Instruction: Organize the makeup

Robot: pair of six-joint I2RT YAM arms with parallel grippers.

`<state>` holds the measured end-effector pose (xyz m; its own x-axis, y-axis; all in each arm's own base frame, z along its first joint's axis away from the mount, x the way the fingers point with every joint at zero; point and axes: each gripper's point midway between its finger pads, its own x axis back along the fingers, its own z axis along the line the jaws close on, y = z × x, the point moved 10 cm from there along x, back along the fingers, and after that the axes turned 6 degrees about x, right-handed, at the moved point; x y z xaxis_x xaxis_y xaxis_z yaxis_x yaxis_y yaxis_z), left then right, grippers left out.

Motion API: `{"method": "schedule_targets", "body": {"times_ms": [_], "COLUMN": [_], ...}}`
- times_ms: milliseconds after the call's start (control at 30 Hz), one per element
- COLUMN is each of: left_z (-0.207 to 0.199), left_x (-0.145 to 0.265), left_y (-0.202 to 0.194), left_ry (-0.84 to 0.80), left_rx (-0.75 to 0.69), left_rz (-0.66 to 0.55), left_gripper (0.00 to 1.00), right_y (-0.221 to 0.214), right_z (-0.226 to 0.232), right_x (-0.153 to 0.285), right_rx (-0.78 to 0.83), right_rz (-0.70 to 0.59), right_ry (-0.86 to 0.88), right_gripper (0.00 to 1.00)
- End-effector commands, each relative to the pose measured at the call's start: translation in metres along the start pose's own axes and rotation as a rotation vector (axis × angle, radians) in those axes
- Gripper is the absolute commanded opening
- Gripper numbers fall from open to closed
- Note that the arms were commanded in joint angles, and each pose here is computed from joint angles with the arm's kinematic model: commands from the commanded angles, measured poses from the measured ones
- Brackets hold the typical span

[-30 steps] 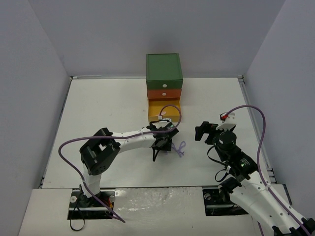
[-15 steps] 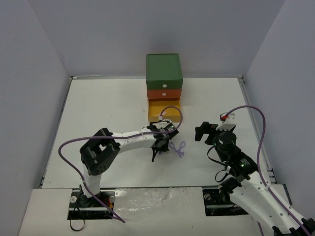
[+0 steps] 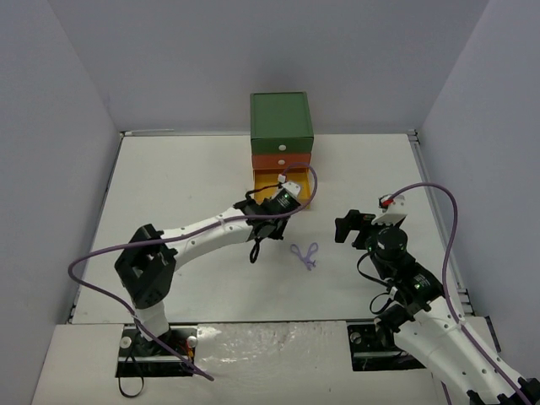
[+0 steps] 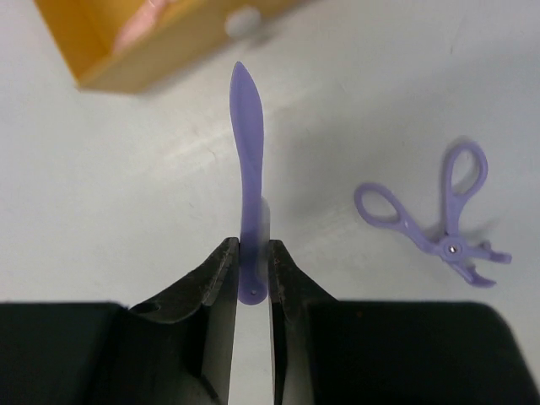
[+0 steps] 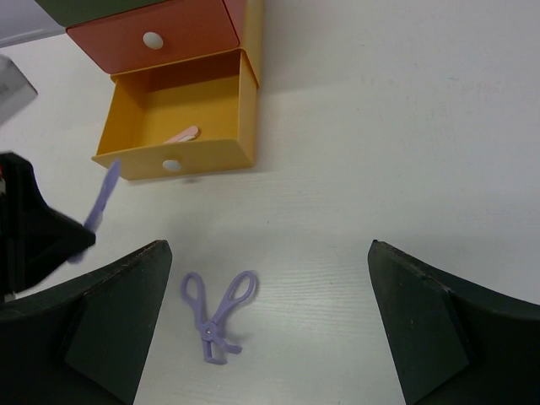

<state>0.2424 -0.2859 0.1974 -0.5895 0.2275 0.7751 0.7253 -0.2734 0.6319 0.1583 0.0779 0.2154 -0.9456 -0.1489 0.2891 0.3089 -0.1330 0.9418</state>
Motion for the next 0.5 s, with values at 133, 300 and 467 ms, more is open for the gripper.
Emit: {"method": "schedule_targets", "body": {"times_ms": [133, 300, 467], "left_z": [0.048, 0.049, 0.048], "left_x": [-0.012, -0.029, -0.037], "left_y": [0.106, 0.126, 0.135], "left_ry": [0.043, 0.051, 0.068], "left_rx": [-0.408, -0.575, -0.627], "left_rz": [-0.235, -0.231, -0.240], "left_gripper": [0.00, 0.13, 0.42], "right_y": [0.008, 0.007, 0.008], "right_z": [0.004, 0.005, 0.005], "right_x": [-0.001, 0.000, 0.002], "right_rx": [-0.033, -0.046, -0.048], "right_rz": [-0.041, -0.037, -0.036], "right_ry": [0.027, 0.039, 0.045], "right_gripper": [1.00, 1.00, 1.00]}}
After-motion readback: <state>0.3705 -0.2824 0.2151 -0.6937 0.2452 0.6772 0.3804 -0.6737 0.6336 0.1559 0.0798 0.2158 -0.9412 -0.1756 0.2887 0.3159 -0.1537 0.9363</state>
